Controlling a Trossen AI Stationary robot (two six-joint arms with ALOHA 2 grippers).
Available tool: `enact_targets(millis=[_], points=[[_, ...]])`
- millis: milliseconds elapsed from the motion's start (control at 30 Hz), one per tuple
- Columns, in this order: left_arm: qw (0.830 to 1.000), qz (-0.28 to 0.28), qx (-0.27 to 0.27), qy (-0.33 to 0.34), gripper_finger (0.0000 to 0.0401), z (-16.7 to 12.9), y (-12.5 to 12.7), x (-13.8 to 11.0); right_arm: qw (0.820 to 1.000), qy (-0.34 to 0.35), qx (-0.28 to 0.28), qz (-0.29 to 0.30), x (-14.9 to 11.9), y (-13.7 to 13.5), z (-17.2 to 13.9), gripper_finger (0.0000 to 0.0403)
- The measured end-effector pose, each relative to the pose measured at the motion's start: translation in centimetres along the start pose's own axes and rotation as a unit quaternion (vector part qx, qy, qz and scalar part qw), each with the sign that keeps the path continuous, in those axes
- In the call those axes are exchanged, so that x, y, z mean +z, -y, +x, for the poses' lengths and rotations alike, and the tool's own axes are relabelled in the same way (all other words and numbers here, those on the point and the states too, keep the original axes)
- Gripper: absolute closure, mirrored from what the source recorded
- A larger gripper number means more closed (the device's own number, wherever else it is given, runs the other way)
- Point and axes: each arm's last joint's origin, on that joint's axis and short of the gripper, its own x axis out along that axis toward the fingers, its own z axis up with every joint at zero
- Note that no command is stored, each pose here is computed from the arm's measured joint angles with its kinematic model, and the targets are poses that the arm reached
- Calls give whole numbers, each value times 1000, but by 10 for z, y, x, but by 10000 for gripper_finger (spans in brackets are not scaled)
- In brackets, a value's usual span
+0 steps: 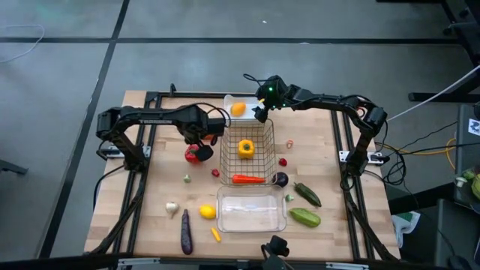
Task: Sort produce into baskets
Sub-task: Put the red bell pepper into the wire basket
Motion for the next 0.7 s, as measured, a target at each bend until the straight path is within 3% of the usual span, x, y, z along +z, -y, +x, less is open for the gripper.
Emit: enact_targets(millis=[700], points=[[999, -14, -45, -3, 24, 47, -2, 3, 1000, 0, 0, 0, 0, 0, 0, 93]])
